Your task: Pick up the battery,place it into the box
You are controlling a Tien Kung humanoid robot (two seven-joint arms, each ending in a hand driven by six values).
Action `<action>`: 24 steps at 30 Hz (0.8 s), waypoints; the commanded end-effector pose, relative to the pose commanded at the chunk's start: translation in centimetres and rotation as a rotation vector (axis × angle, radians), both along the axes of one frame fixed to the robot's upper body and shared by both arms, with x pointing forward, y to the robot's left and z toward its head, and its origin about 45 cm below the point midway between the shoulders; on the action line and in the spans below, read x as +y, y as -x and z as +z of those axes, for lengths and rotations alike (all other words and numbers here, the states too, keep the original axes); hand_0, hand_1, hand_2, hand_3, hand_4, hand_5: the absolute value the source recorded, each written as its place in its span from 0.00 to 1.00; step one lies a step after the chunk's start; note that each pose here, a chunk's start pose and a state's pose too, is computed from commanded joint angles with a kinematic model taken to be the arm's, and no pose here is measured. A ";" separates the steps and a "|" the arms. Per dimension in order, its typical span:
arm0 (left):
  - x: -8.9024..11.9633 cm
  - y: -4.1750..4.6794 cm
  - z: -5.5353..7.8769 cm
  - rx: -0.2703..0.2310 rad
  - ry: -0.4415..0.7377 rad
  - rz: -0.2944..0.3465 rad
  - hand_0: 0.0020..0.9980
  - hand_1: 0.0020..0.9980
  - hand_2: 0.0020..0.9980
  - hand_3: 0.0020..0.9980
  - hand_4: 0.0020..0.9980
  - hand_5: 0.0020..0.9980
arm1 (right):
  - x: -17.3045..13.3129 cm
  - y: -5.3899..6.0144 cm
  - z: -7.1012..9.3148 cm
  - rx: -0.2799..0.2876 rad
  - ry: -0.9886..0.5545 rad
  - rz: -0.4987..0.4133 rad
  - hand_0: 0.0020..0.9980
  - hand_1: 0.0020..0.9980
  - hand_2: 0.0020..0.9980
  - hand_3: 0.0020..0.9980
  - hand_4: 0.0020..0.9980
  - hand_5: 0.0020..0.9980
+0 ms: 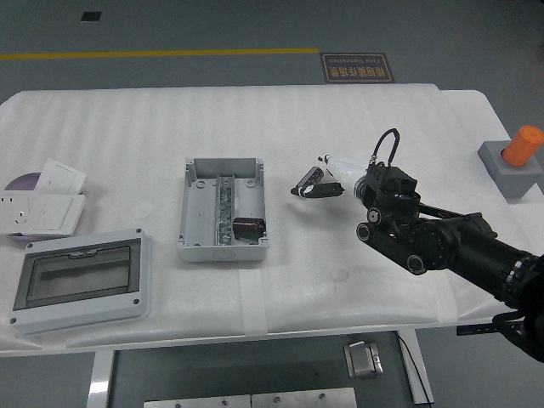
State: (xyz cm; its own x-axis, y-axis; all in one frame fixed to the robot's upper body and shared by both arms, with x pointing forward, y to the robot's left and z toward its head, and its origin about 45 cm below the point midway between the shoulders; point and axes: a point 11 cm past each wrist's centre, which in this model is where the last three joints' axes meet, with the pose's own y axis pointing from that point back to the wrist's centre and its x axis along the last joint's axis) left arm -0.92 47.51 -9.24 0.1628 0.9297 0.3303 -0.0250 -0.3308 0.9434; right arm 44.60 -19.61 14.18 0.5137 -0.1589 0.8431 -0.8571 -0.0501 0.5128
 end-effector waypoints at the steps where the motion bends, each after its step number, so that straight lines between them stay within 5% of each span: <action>1: 0.0 -0.01 0.0 0.000 0.000 0.000 0.65 0.67 0.58 0.61 0.73 0.46 | 0.0 0.0 0.0 -0.011 0.003 -0.001 0.82 0.91 0.91 1.00 1.00 0.91; 9: 0.1 -0.20 0.0 -0.005 -0.002 -0.002 0.65 0.67 0.58 0.61 0.73 0.46 | 0.4 -0.1 0.3 -0.097 0.021 0.008 0.81 0.89 0.88 1.00 1.00 0.92; 10: 0.1 -0.23 0.1 -0.006 -0.003 -0.002 0.64 0.67 0.58 0.61 0.72 0.46 | 0.4 0.0 0.2 -0.095 0.025 0.011 0.70 0.79 0.76 0.94 0.96 0.65; 15: 0.2 -0.14 0.1 -0.005 -0.005 -0.003 0.64 0.67 0.58 0.61 0.72 0.46 | 0.4 0.5 -0.7 -0.059 0.045 0.019 0.70 0.79 0.76 0.94 0.96 0.65; 16: 0.2 -0.09 0.1 -0.004 -0.005 -0.002 0.64 0.67 0.58 0.61 0.72 0.46 | 0.4 0.6 -0.9 -0.049 0.050 0.021 0.61 0.73 0.70 0.86 0.88 0.49; 24: 0.2 -0.14 0.1 -0.006 -0.004 -0.002 0.64 0.67 0.58 0.61 0.71 0.47 | 0.3 1.0 -1.6 -0.026 0.060 0.024 0.62 0.73 0.71 0.86 0.87 0.45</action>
State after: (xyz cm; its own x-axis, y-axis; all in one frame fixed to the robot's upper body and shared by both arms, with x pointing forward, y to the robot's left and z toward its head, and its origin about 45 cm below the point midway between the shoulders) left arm -0.78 47.68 -9.15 0.1628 0.9281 0.3349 -0.0312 -0.3345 0.9419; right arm 43.60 -19.30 12.60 0.4946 -0.0960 0.8638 -0.8690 -0.0404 0.4931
